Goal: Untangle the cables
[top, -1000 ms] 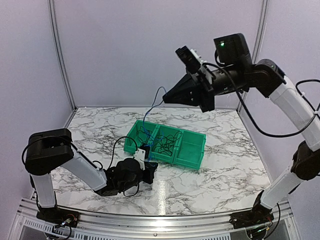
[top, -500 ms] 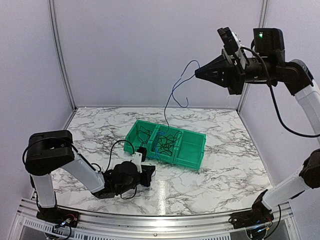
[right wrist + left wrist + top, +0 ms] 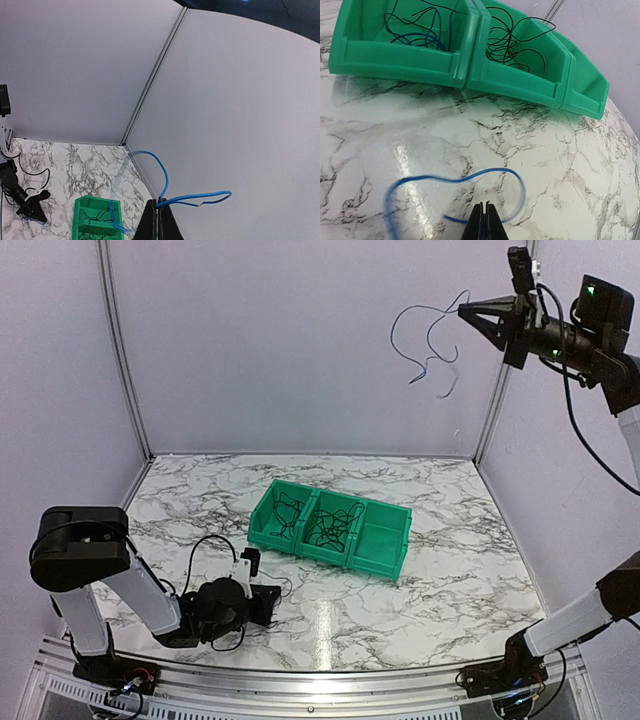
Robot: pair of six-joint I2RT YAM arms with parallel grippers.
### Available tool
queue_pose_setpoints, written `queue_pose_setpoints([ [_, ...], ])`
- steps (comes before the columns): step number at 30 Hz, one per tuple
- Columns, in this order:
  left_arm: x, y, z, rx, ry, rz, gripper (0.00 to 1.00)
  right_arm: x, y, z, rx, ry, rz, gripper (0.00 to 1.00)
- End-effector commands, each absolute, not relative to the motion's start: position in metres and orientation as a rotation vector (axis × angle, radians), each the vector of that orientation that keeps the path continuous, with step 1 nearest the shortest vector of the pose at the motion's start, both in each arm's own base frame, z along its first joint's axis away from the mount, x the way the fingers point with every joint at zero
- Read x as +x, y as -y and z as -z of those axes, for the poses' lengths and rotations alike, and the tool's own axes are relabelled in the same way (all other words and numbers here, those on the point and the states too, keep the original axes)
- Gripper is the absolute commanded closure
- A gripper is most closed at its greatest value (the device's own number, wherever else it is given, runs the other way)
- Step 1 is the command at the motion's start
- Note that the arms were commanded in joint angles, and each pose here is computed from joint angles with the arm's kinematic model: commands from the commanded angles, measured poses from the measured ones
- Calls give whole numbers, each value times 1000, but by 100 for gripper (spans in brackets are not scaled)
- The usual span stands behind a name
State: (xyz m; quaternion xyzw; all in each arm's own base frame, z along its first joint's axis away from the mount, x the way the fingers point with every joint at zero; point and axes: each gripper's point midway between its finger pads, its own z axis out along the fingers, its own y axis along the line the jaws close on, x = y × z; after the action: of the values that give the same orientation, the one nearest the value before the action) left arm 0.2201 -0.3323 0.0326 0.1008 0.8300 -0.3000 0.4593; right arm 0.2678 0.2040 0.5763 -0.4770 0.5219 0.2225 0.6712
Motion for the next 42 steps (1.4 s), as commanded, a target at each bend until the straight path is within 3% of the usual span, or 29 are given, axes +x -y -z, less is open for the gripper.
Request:
queue_pose_setpoints([
  [1, 221, 317, -48, 126, -1993, 791, 100, 278, -184, -606, -948, -1150, -431, 100],
  [8, 219, 312, -56, 123, -1971, 797, 100, 303, -176, -584, -905, -1213, -407, 100],
  [24, 220, 310, -76, 116, -1923, 819, 100, 336, -185, -426, -971, -1519, -518, 100],
  [42, 220, 308, -78, 106, -1920, 820, 100, 341, -186, -293, -1054, -1765, -581, 100],
])
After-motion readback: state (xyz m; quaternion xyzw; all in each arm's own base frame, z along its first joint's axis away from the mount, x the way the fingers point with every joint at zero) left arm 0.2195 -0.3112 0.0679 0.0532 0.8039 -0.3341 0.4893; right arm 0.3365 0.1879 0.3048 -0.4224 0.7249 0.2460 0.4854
